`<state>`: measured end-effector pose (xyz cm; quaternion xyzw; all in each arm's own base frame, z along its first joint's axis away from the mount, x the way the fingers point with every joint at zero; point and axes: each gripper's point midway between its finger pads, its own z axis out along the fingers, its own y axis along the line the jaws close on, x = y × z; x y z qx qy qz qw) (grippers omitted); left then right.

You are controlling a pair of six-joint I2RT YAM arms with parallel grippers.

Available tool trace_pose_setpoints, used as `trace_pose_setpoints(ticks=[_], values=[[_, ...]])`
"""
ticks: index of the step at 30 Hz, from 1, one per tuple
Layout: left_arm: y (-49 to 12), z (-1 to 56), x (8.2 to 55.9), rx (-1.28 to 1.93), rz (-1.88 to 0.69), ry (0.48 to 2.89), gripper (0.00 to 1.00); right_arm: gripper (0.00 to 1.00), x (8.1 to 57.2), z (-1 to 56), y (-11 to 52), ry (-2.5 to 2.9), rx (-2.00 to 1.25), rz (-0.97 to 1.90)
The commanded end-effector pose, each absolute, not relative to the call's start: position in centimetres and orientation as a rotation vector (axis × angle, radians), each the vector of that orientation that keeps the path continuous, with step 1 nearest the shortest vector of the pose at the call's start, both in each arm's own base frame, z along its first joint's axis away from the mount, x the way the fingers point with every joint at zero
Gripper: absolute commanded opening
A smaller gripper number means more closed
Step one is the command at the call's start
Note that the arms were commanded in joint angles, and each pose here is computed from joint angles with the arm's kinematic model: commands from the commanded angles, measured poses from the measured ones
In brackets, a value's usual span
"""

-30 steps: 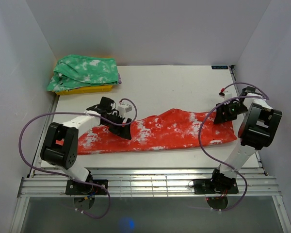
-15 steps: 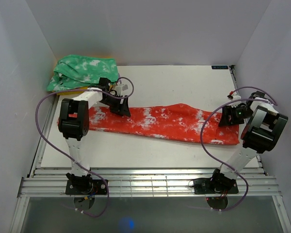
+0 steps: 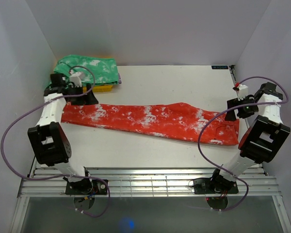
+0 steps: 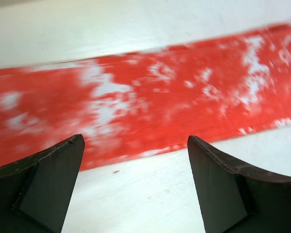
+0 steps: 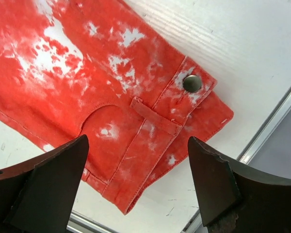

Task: Fold and stack the trousers
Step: Fold the trousers

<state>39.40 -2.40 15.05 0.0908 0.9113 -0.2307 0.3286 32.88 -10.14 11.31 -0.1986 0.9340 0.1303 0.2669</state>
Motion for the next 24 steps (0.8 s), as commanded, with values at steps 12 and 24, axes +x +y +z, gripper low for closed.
trace_pose_setpoints(ticks=[12, 24], values=[[0.3, 18.5, 33.6, 0.385, -0.601, 2.282, 0.96, 0.86, 28.2, 12.1, -9.9, 2.653, -0.396, 0.305], [-2.8, 19.6, 32.3, 0.5, -0.61, 2.235, 0.92, 0.83, 24.9, 9.3, -9.8, 2.733, -0.357, 0.349]])
